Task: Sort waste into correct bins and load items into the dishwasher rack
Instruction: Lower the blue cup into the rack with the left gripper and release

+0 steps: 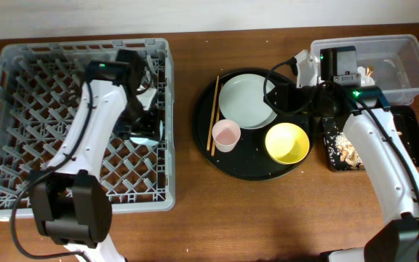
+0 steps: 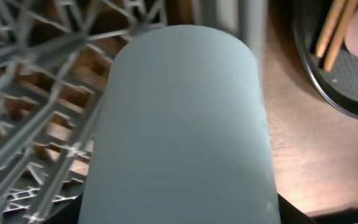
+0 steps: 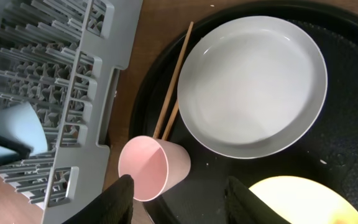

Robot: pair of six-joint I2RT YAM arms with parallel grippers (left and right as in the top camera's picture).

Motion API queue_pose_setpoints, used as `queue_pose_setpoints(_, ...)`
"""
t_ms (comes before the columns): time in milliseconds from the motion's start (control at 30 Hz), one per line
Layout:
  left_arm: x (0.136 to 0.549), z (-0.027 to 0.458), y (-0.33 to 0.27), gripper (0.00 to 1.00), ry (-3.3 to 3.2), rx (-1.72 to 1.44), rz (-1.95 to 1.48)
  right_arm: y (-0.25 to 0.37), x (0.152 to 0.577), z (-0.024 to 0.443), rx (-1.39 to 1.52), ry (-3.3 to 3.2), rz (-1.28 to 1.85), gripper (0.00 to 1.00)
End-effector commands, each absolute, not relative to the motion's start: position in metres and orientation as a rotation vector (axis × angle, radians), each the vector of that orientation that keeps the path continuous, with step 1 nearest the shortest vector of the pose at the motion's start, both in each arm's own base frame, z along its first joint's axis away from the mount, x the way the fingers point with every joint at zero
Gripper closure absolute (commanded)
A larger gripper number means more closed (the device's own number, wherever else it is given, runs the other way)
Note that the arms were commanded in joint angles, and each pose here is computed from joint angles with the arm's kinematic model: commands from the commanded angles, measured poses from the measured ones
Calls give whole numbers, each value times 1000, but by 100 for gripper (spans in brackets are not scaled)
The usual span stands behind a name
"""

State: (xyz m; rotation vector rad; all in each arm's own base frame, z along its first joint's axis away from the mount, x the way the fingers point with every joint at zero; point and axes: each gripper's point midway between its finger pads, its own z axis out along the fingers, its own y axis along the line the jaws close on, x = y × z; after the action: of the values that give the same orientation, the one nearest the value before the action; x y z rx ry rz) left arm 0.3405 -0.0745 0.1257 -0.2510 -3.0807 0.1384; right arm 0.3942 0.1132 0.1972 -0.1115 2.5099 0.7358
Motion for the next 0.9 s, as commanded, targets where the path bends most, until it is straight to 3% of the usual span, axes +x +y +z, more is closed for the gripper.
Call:
queue_pose_setpoints(0, 335, 127, -82, 68, -3072, -265, 150, 112, 395, 198, -127, 2508, 708, 52)
queue_pose_setpoints(700, 326, 118, -64, 67, -3034, -266, -7, 111, 392, 195, -139, 2524, 695, 52)
queue_pose_setpoints(833, 322, 112, -60, 50, -3016, -267, -40, 111, 391, 195, -146, 2525, 693, 52)
queue_pose_setpoints(867, 321, 111, -59, 41, -3013, -266, -43, 111, 391, 195, -146, 2525, 693, 52)
